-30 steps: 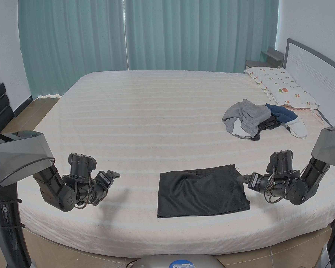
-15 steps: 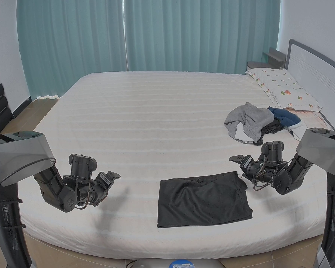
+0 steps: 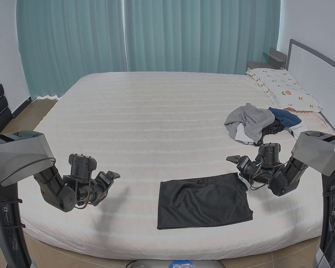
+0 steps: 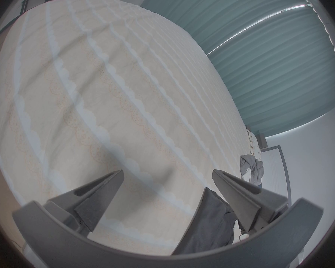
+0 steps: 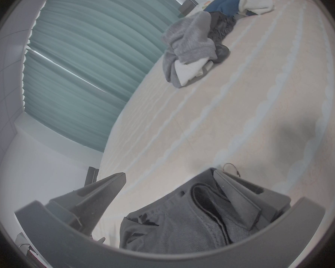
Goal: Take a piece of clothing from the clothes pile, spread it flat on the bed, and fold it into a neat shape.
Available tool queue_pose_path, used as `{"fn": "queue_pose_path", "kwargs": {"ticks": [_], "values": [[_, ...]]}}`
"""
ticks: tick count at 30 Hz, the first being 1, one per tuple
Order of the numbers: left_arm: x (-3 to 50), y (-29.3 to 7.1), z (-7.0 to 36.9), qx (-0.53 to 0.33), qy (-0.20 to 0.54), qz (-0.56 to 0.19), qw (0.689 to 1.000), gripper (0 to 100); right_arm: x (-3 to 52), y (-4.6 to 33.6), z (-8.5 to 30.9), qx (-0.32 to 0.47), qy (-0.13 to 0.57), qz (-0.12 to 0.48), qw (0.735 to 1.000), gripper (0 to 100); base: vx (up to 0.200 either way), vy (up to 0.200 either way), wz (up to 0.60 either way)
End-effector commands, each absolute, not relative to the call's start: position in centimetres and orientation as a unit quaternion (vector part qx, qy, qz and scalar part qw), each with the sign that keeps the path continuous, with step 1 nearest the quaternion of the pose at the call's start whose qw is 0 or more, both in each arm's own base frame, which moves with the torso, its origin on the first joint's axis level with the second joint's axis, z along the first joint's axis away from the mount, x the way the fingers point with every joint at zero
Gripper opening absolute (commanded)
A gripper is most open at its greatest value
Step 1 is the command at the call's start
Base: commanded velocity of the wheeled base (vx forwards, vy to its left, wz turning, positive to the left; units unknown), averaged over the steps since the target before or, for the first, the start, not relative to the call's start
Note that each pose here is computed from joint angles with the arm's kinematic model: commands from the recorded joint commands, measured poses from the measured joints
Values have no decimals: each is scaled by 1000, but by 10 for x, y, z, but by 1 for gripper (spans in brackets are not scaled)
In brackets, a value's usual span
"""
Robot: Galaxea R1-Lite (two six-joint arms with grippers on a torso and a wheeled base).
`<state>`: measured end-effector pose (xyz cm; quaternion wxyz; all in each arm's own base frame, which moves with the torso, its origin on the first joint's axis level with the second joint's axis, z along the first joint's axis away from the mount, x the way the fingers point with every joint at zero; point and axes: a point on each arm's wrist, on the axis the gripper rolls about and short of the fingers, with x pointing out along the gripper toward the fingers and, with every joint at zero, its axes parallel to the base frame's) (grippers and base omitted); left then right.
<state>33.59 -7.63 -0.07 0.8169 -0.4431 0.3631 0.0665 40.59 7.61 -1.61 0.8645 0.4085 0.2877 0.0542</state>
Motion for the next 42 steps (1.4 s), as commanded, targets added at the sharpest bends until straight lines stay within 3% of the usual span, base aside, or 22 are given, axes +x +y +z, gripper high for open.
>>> {"fn": "queue_pose_path", "kwargs": {"ticks": [1, 20, 21, 32, 42], "values": [[336, -76, -1, -443, 363, 67, 817, 100, 401, 78, -13, 408, 279, 64, 867, 100, 0, 0, 0], [336, -76, -1, -443, 363, 67, 817, 100, 399, 88, -29, 402, 306, 81, 859, 100, 0, 0, 0], [336, -77, -1, -443, 363, 66, 817, 100, 399, 88, -30, 401, 307, 80, 859, 0, 0, 0, 0], [337, -76, -1, -444, 362, 66, 817, 100, 396, 84, -32, 385, 311, 77, 866, 0, 0, 0, 0], [336, -76, -1, -443, 363, 67, 817, 100, 396, 55, -19, 396, 288, 46, 871, 0, 0, 0, 0]]}}
